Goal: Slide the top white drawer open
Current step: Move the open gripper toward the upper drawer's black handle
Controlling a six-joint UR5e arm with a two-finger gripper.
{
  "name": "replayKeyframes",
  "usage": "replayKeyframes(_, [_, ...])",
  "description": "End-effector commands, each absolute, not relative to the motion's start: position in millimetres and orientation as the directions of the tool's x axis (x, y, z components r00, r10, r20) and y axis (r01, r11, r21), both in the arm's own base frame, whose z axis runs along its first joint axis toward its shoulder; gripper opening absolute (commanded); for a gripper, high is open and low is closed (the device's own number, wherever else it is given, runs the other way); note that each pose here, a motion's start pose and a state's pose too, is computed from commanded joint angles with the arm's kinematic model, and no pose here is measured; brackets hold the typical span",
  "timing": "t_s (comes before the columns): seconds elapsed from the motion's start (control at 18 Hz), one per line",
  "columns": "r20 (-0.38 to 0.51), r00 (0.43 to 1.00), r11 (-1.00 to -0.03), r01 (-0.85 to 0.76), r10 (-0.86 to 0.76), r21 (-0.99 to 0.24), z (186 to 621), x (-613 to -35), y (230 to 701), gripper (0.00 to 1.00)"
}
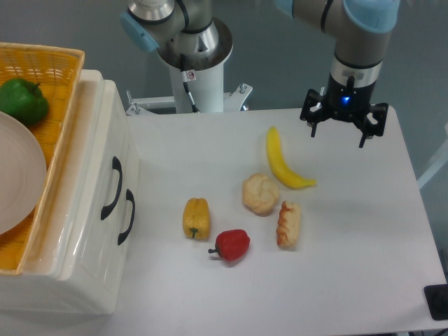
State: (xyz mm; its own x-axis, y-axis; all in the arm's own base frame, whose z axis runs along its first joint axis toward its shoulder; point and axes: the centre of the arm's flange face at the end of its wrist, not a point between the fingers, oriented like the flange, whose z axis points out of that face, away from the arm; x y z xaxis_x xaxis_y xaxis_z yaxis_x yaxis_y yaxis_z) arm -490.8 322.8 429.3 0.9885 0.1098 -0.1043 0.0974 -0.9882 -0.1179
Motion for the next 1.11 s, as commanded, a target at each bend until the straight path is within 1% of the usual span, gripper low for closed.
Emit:
replayKeyframes(0.44, [-0.095, 0.991, -0.990, 0.086, 0.097, -0.116, 425, -486, 329, 1.00])
replayKeyframes(0.83, [-0.036, 0.994, -0.991, 0.095, 0.099, -0.091, 391, -475, 324, 1.00])
replayKeyframes(1.11, [-0.032, 0.995, -0.992, 0.091, 0.094, -0.082, 388, -471, 324, 1.00])
